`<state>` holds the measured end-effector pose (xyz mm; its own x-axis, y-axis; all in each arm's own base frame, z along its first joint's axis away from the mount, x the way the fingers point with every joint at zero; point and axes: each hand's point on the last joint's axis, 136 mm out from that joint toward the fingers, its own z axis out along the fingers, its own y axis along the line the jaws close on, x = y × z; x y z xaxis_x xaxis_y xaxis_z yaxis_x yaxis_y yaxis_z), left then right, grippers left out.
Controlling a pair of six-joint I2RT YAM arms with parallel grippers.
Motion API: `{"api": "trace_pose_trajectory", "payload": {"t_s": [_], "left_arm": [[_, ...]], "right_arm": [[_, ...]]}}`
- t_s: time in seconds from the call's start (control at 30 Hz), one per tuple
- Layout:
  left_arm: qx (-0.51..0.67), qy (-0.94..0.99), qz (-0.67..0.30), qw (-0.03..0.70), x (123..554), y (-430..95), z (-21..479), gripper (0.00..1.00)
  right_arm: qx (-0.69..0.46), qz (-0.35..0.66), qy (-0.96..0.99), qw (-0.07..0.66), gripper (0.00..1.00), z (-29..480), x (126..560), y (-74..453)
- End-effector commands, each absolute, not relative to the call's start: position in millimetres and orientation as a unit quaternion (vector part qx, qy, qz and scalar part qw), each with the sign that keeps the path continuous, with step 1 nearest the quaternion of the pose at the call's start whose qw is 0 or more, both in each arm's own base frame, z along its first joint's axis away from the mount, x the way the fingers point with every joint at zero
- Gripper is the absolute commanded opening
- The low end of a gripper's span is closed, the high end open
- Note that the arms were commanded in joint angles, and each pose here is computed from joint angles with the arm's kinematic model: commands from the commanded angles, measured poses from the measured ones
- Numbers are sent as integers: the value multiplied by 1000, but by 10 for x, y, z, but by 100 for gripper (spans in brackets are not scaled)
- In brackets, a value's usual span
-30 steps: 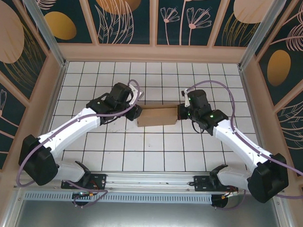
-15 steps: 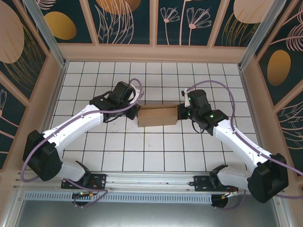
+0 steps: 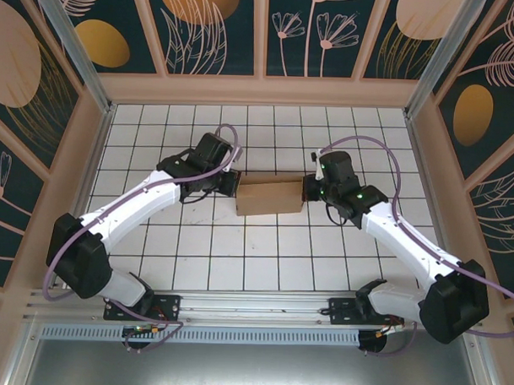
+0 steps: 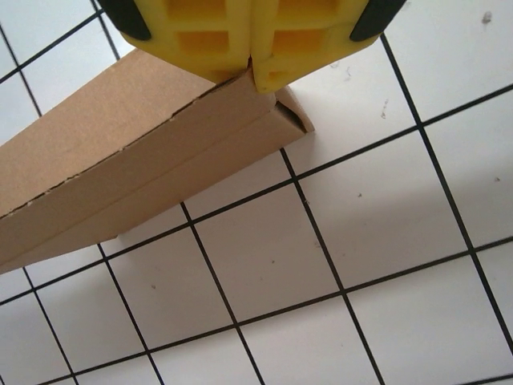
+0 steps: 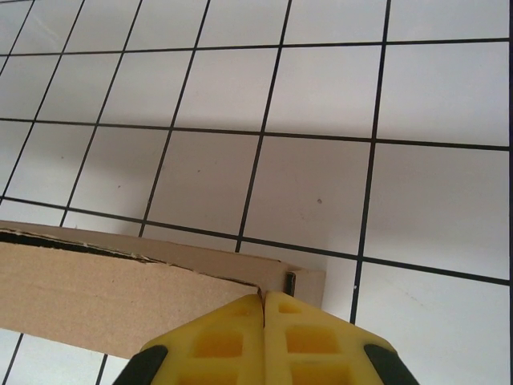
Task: Fold the paper box
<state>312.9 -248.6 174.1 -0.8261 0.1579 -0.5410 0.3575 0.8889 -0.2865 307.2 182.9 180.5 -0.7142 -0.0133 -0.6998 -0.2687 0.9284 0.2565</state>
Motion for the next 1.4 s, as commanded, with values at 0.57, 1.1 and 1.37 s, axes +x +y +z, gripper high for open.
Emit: {"api": "trace_pose_trajectory", "payload": {"t_s": [0.57, 1.1, 1.37], "left_arm": [[52, 939, -245, 234, 3343, -2806, 1730, 4], [62, 937, -250, 238, 3260, -2762, 1399, 5], [66, 936, -249, 240, 3227, -2739, 1317, 5]], "right_arm": [[-52, 176, 924, 334, 0, 1589, 3053, 1882], [-16, 179, 926, 333, 0, 1482, 3024, 1852], [11, 201, 916, 348, 0, 1614, 3082, 1894]]}}
